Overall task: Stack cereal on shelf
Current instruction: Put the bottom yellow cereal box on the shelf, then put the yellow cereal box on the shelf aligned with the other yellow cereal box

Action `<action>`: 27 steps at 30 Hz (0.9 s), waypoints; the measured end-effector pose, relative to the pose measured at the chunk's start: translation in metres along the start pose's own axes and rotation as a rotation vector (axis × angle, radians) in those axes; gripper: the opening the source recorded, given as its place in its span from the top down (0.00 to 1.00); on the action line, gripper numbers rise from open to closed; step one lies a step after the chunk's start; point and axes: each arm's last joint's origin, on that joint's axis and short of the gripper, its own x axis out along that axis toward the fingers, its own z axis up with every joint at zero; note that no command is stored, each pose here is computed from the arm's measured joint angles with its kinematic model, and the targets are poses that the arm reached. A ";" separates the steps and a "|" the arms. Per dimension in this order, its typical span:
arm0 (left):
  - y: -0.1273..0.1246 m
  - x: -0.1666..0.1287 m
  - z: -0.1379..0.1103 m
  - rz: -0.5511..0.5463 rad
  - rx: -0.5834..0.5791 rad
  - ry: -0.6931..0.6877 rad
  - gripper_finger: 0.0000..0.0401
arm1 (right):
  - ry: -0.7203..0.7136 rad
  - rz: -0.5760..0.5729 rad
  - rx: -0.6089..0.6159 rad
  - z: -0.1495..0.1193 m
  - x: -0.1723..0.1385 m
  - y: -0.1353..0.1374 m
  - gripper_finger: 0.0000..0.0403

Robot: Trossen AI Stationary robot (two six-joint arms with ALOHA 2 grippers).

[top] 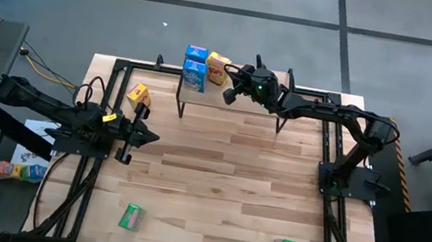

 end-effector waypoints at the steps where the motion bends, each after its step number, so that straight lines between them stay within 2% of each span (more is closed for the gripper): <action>1: 0.000 0.000 0.000 0.000 0.000 0.000 0.99 | 0.000 -0.012 -0.004 0.000 0.000 0.000 1.00; 9: 0.000 0.000 0.000 0.000 0.000 0.000 0.99 | 0.001 -0.053 -0.010 0.000 0.002 -0.008 1.00; 14: 0.000 0.000 0.000 0.000 0.000 0.002 0.99 | 0.073 -0.061 -0.095 0.002 -0.010 -0.013 1.00; 19: 0.000 0.000 -0.001 0.001 0.030 0.006 0.99 | 0.207 0.018 -0.161 0.017 -0.058 -0.013 1.00; 22: 0.000 0.000 -0.001 0.013 0.034 0.007 0.99 | 0.262 0.108 -0.181 0.017 -0.096 -0.005 1.00; 25: 0.001 0.000 -0.001 0.023 0.034 0.010 0.99 | 0.238 0.212 -0.160 0.003 -0.133 0.008 1.00; 27: 0.001 0.000 -0.001 0.024 0.034 0.012 0.99 | 0.161 0.279 -0.130 -0.012 -0.154 0.018 1.00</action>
